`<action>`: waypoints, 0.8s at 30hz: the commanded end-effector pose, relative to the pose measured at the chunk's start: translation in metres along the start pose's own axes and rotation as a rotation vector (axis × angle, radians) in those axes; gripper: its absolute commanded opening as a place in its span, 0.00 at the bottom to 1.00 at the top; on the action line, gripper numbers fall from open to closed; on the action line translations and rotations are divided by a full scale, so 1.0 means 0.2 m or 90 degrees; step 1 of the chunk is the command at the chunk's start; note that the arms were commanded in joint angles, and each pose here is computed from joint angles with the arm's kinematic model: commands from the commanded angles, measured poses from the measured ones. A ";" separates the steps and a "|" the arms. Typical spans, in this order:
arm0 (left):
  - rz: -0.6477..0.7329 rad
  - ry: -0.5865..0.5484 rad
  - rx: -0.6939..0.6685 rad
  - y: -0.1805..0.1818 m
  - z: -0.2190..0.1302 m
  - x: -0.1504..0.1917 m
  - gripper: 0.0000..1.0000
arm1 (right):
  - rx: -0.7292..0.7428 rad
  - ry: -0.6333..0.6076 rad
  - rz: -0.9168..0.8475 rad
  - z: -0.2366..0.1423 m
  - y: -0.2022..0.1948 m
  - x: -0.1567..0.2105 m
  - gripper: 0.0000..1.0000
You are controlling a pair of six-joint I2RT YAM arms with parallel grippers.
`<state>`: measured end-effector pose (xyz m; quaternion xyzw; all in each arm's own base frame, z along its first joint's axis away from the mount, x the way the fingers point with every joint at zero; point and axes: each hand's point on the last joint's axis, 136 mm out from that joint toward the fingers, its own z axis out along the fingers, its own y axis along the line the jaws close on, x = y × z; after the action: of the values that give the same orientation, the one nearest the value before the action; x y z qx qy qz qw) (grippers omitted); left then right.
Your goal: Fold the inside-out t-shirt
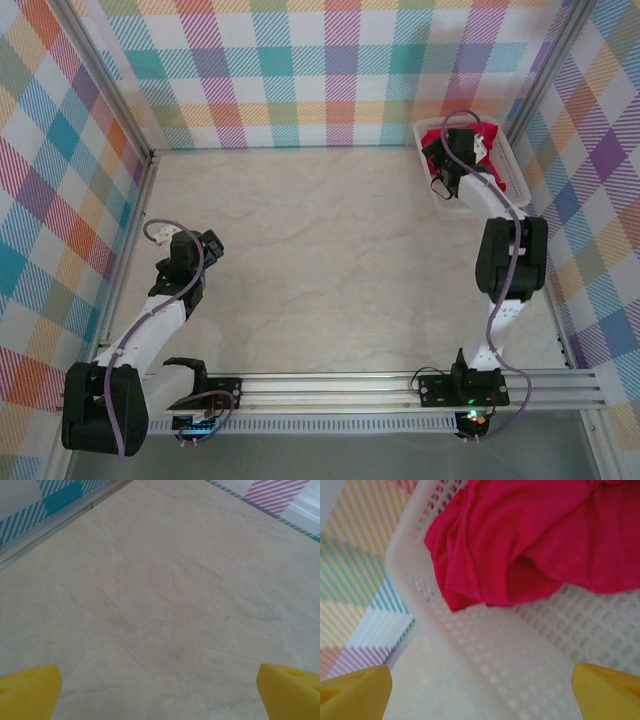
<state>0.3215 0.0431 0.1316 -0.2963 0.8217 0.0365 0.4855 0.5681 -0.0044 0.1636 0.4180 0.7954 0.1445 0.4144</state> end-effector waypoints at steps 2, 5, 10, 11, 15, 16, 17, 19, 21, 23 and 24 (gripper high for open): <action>-0.033 -0.006 -0.033 0.03 0.02 -0.02 1.00 | 0.062 -0.041 0.085 0.17 -0.07 -0.11 0.92; -0.038 -0.011 -0.023 0.02 0.02 -0.03 1.00 | 0.070 -0.037 0.115 0.31 -0.09 -0.12 0.92; -0.044 -0.016 0.026 -0.03 0.04 0.00 1.00 | 0.045 -0.009 0.118 0.51 -0.04 -0.13 0.76; -0.041 -0.008 0.040 -0.05 0.06 0.02 1.00 | 0.037 -0.004 0.114 0.54 -0.02 -0.13 0.61; -0.011 0.034 0.080 -0.13 0.08 0.05 1.00 | -0.013 -0.005 0.078 0.50 0.09 -0.17 0.07; -0.014 0.035 0.067 -0.12 0.09 0.05 1.00 | -0.022 -0.008 0.070 0.46 0.12 -0.19 0.00; -0.020 0.033 0.052 -0.10 0.09 0.05 1.00 | -0.034 -0.015 0.063 0.41 0.15 -0.21 0.00; -0.025 0.031 0.047 -0.09 0.08 0.05 1.00 | -0.063 -0.031 0.051 0.30 0.21 -0.24 0.00; -0.024 0.040 0.066 -0.12 0.08 0.06 1.00 | -0.092 -0.049 0.032 0.17 0.27 -0.23 0.00; -0.020 0.056 0.084 -0.14 0.08 0.08 0.98 | -0.102 -0.060 0.000 0.05 0.30 -0.19 0.00; -0.019 0.059 0.084 -0.14 0.07 0.08 0.96 | -0.103 -0.064 -0.013 0.00 0.32 -0.17 0.00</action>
<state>0.3352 0.0213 0.1057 -0.2796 0.8429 -0.0189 0.4594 0.6170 -0.0220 0.1347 0.4427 0.7835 0.1529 0.4084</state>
